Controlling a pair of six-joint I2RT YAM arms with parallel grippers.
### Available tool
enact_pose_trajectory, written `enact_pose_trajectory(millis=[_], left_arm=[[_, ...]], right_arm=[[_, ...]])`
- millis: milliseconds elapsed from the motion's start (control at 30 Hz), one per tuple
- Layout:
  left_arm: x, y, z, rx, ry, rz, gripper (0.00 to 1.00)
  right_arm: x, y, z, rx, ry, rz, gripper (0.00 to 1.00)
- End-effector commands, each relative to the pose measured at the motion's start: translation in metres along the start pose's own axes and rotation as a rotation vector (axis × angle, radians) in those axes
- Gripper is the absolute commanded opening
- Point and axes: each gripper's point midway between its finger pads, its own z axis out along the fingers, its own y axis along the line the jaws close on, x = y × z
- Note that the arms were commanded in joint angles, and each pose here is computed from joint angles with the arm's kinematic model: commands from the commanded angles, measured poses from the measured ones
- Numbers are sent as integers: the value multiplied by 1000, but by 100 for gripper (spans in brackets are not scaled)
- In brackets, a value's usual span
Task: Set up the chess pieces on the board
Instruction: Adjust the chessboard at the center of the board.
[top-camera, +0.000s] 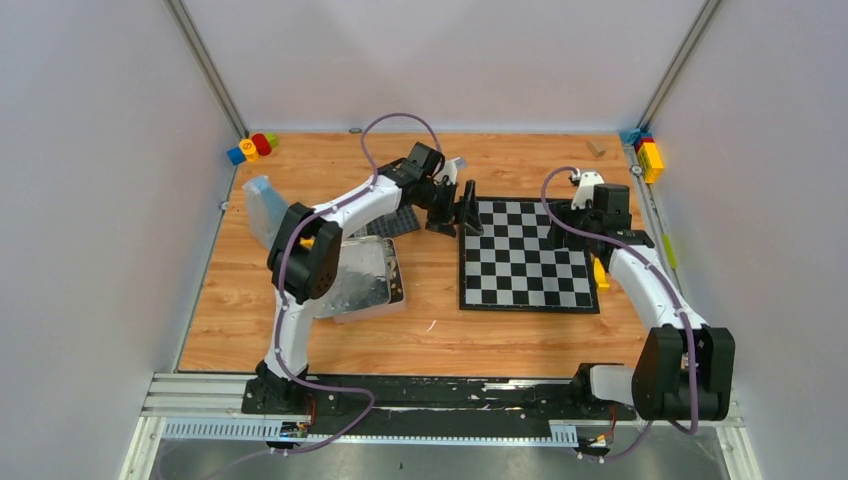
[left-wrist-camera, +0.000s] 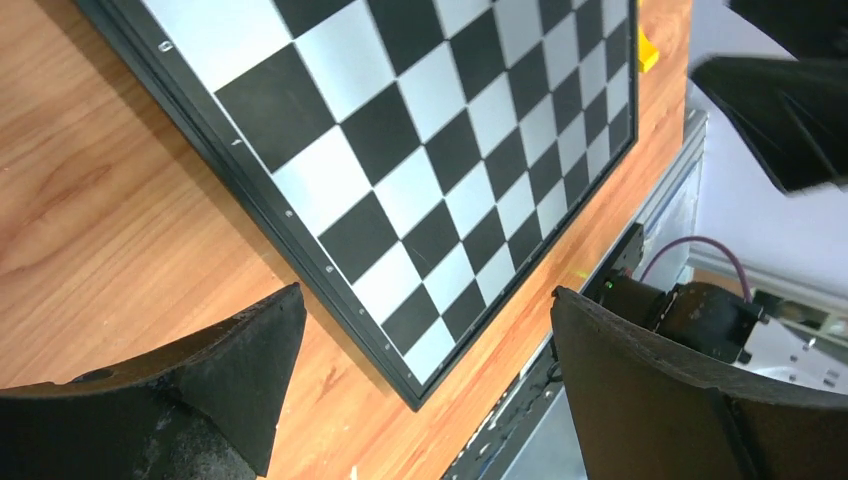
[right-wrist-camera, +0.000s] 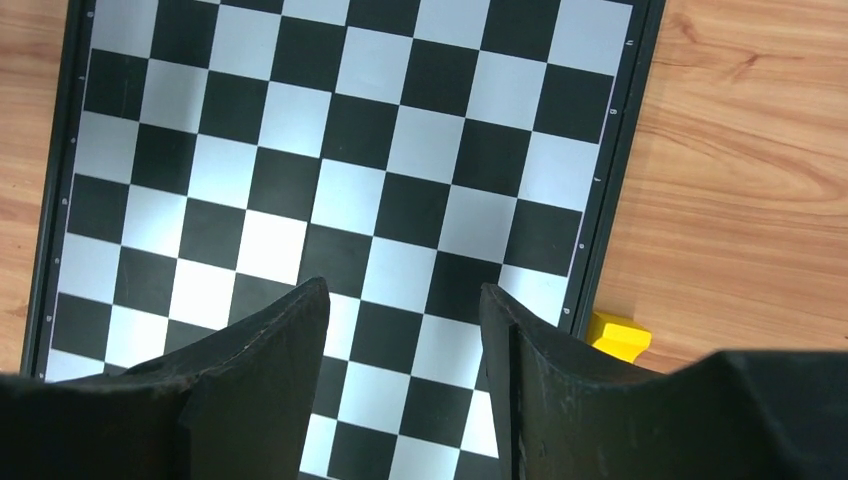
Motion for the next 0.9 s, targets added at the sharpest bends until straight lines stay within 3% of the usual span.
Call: enact_pose_trajectory(millis=[0,167,400,700,767,867], left_arm=[[-17,-54,-53,43,-93,274,100],[-17,-67,-89,1,-139,501,100],[-34,-65,-144,-207,-260,773,100],[-39,-68,-158,-251,-259,836,100],[-39,-67,-154,-243,-247,831,100],[-39,-66,-146,-223,-233,813,100]], right_arm=[[-37,-2,11,-1,-73,67,58],[-60,-6,39,6,-93,155,66],[-86,-29,76,95,-118,230,72],[-96,-66,98,199,-174,414,77],[-97,-78,99,258,-192,441,89],[-99,-89,100,294,-206,476,91]])
